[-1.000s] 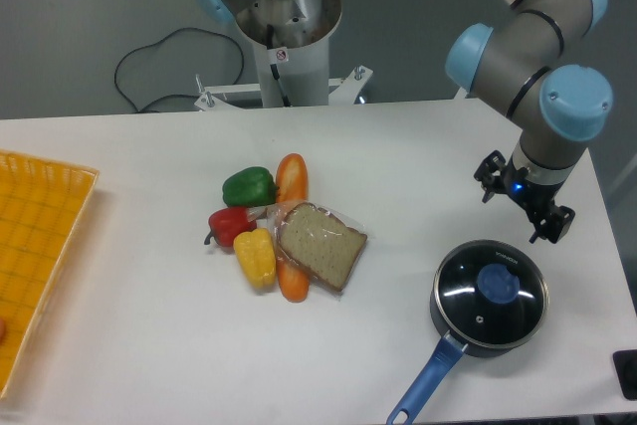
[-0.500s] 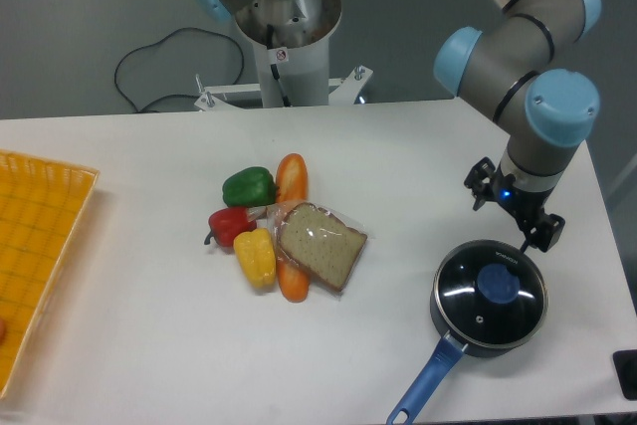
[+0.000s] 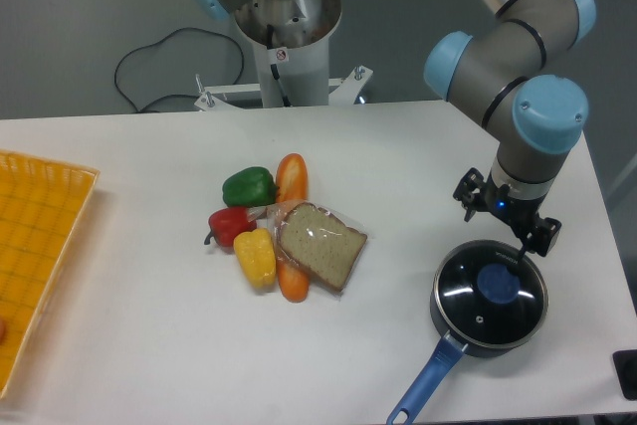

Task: Open the lid
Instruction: 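Lower the open gripper down over the blue knob of the pot lid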

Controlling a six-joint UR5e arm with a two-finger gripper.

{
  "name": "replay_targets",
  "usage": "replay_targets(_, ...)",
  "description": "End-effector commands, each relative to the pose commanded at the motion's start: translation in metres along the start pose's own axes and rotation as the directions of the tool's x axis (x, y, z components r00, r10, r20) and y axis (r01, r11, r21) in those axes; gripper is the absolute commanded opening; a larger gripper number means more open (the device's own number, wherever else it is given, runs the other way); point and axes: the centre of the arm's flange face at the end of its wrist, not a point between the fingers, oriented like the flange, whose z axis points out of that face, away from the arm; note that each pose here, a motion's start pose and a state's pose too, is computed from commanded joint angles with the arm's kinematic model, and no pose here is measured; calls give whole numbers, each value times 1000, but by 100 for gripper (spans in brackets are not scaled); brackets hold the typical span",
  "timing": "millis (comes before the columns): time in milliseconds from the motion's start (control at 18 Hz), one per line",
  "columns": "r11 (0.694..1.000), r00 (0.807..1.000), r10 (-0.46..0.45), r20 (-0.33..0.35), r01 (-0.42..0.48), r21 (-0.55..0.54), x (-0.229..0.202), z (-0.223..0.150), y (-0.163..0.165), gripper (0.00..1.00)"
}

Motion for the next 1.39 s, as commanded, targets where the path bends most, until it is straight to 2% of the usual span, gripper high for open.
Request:
replay_targets(111,1000,1000,5,4,-5,-2,-17,-2,-5,100)
replay_targets(500,1000,998,15,-61,-14,12,-40,-15,-22,100)
replay_targets(833,998,997,-17,-73,21,54,-61,-14,-30,100)
replay_targets(1389,998,995,-28,-91,34,57,-59,1,-40,100)
